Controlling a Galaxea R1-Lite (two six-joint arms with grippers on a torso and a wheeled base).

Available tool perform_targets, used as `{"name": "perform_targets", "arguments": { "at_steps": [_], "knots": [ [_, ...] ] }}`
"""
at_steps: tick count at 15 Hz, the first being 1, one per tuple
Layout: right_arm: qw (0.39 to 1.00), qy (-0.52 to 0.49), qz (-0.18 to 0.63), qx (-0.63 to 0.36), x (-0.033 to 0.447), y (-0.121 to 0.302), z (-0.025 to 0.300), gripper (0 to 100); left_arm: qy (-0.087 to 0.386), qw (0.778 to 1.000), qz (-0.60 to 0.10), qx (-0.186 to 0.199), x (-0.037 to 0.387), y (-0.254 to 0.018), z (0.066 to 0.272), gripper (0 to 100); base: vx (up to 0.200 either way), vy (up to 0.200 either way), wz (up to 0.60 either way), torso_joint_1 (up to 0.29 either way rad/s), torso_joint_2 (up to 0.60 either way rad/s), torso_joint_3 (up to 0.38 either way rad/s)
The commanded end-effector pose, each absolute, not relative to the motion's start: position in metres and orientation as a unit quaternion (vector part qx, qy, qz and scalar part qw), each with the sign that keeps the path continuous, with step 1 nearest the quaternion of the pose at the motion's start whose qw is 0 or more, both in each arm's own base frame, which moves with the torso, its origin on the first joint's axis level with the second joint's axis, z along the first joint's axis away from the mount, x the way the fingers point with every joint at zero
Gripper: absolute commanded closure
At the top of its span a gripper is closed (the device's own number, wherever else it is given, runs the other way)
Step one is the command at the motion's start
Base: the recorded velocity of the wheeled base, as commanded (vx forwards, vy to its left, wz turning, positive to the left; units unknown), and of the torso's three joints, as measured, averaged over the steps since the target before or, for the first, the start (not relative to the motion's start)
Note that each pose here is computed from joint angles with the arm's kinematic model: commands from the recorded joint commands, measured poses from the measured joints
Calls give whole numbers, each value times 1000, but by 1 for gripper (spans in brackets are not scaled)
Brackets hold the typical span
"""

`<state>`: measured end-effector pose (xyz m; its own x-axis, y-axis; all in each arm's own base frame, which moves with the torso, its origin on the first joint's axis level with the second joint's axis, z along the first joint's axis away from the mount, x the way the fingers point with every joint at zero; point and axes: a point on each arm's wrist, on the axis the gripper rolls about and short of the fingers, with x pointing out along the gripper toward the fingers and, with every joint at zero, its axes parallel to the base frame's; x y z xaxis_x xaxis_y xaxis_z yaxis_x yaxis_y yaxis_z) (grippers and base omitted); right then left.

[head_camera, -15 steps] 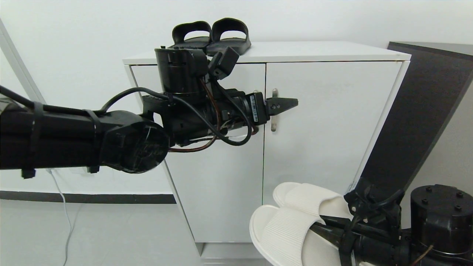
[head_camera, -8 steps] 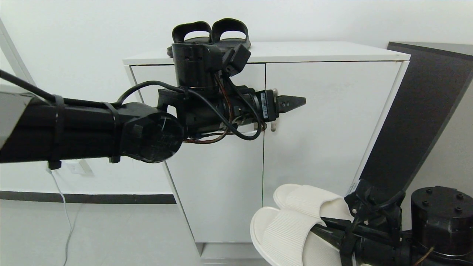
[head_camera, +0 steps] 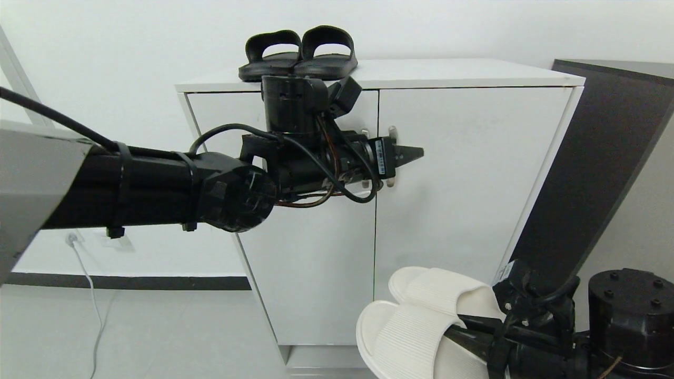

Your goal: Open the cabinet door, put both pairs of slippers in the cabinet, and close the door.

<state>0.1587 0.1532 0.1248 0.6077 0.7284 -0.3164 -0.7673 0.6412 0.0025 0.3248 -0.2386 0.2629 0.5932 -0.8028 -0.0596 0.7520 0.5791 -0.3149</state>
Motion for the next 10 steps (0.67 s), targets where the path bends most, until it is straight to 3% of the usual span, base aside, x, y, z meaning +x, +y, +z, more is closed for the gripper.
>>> {"name": "perform_targets", "arguments": {
  "at_steps": [1, 10],
  "knots": [
    [888, 150, 429, -66, 156, 152, 123, 100, 98, 881, -445, -130, 322, -238, 264, 100, 0, 0, 0, 0, 0, 0],
    [860, 150, 483, -73, 145, 144, 120, 100, 106, 866, -471, -128, 277, -233, 273, 100, 0, 0, 0, 0, 0, 0]
  ]
}}
